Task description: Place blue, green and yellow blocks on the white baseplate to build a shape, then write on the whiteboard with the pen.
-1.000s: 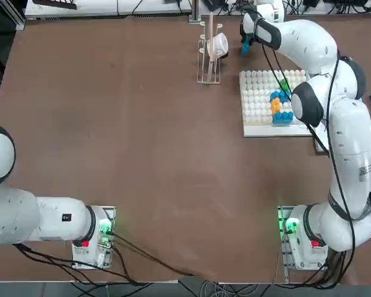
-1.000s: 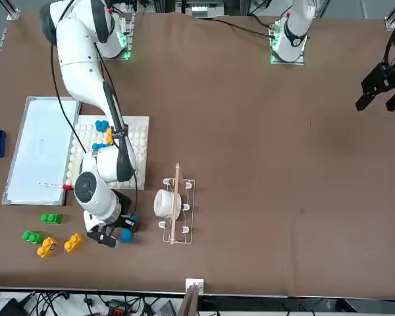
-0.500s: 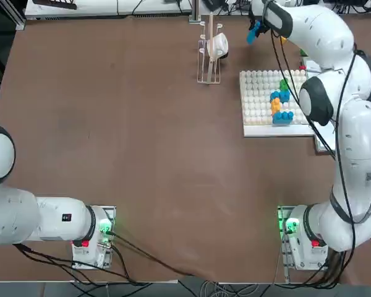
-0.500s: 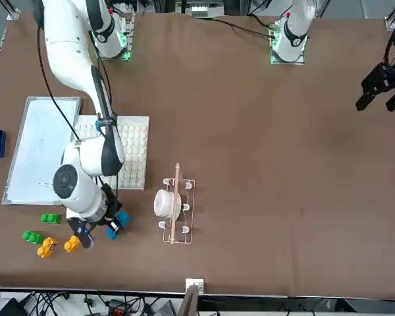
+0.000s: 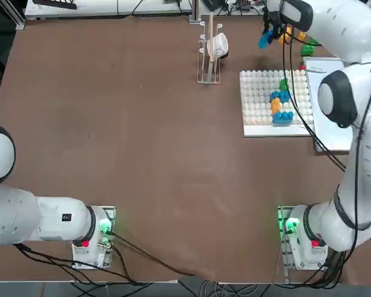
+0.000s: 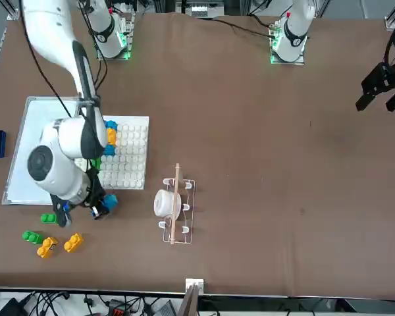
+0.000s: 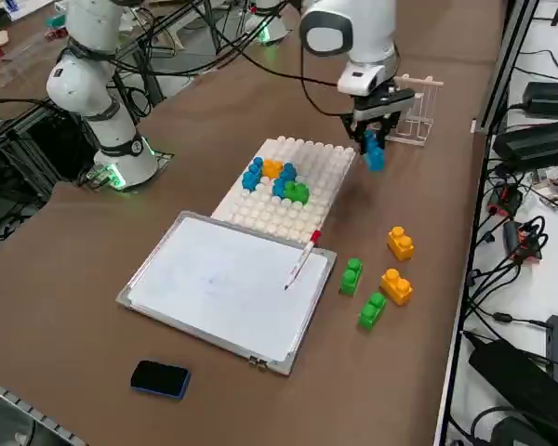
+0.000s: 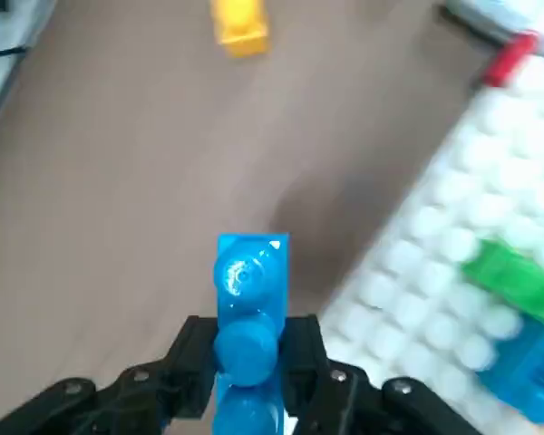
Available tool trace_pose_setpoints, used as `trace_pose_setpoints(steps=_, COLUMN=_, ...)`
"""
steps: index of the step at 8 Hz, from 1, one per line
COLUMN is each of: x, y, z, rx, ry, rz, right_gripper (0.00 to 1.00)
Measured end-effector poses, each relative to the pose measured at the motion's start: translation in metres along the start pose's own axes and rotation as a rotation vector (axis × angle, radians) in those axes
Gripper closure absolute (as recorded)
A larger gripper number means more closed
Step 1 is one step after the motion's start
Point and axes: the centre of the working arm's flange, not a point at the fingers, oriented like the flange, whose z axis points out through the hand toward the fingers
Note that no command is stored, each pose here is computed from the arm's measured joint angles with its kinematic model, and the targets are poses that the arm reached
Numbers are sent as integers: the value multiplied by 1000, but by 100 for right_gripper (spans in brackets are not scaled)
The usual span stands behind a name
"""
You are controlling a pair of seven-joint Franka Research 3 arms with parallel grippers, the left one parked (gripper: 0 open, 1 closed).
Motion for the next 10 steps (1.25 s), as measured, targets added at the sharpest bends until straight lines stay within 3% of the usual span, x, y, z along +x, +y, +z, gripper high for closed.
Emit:
trace_pose_setpoints(steps=2, x=11, y=47, z=-14, rx=-26, ry=-27, rz=133, right_gripper=60)
trace_pose_setpoints(steps=5, x=9, y=79, z=7, rx=-78, ry=-39, rz=354, right_gripper=60)
trace_pose_setpoints(steps=10, x=7, y=95, z=46, rx=-86, ry=1, rz=482, right_gripper=60)
